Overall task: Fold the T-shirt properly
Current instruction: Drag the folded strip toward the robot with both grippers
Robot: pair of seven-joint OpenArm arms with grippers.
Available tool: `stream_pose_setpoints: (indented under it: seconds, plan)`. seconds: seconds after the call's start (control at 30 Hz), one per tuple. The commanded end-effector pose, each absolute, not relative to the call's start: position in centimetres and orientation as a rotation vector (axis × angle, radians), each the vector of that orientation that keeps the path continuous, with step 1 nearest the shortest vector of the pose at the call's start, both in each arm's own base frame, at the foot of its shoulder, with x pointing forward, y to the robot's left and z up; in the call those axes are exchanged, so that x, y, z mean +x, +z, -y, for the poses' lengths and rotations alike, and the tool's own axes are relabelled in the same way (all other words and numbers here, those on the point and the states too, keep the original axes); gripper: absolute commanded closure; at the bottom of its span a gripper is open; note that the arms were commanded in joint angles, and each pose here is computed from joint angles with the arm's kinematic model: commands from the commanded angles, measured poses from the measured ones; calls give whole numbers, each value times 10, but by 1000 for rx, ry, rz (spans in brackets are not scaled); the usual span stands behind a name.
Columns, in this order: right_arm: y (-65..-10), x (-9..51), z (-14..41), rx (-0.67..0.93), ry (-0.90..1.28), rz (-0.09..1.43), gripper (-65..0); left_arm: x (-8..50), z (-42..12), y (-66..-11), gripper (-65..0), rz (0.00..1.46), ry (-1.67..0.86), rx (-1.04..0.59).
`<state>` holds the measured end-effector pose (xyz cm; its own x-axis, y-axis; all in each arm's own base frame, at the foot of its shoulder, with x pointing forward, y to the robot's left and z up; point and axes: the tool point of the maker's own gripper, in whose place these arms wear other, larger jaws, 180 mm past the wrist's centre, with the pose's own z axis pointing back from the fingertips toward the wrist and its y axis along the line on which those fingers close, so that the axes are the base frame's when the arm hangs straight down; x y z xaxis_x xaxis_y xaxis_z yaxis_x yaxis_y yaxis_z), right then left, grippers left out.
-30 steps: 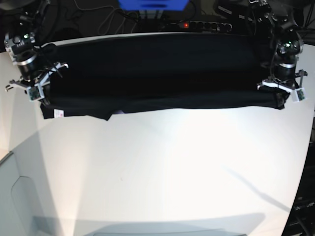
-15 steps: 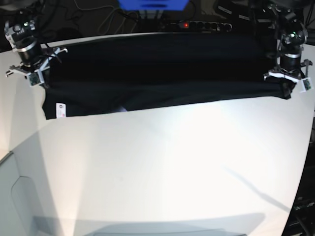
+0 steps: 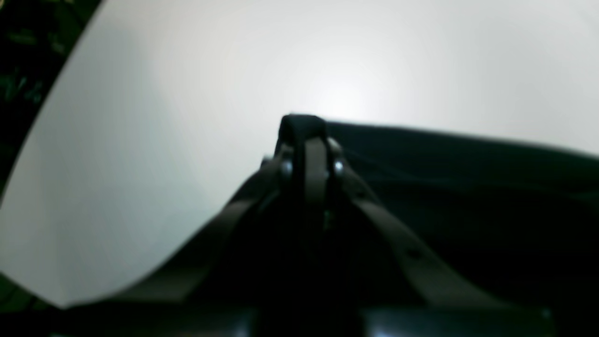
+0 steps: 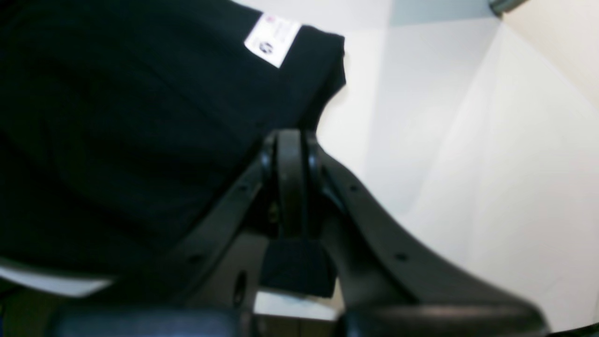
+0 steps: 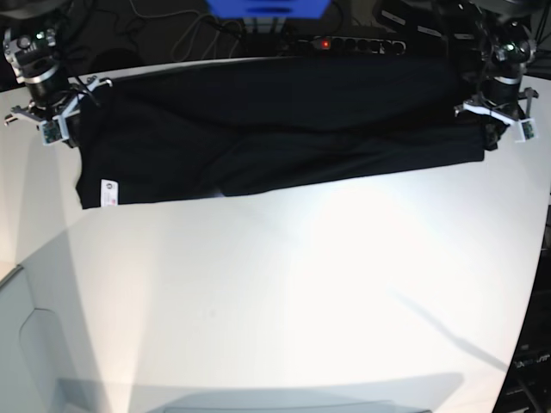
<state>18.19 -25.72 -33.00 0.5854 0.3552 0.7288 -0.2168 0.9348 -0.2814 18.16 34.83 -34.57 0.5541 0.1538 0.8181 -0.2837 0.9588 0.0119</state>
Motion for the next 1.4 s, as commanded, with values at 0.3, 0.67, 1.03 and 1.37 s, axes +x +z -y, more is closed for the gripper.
stream_pose_setpoints:
  seconds: [0.3,0.67,1.03,1.37]
  plan:
    - [-350,177,226,-84,387,789,-173,180,-352,-343,0,972,262,153]
    - [-371,165,205,-12,360,737,-389,180,-353,-343,0,973,263,154]
    - [-391,144,186,61,378,670,-389,182,-352,-342,0,975,261,151]
    - [-412,144,188,89,351,634,-385,181,-353,-341,0,977,263,155]
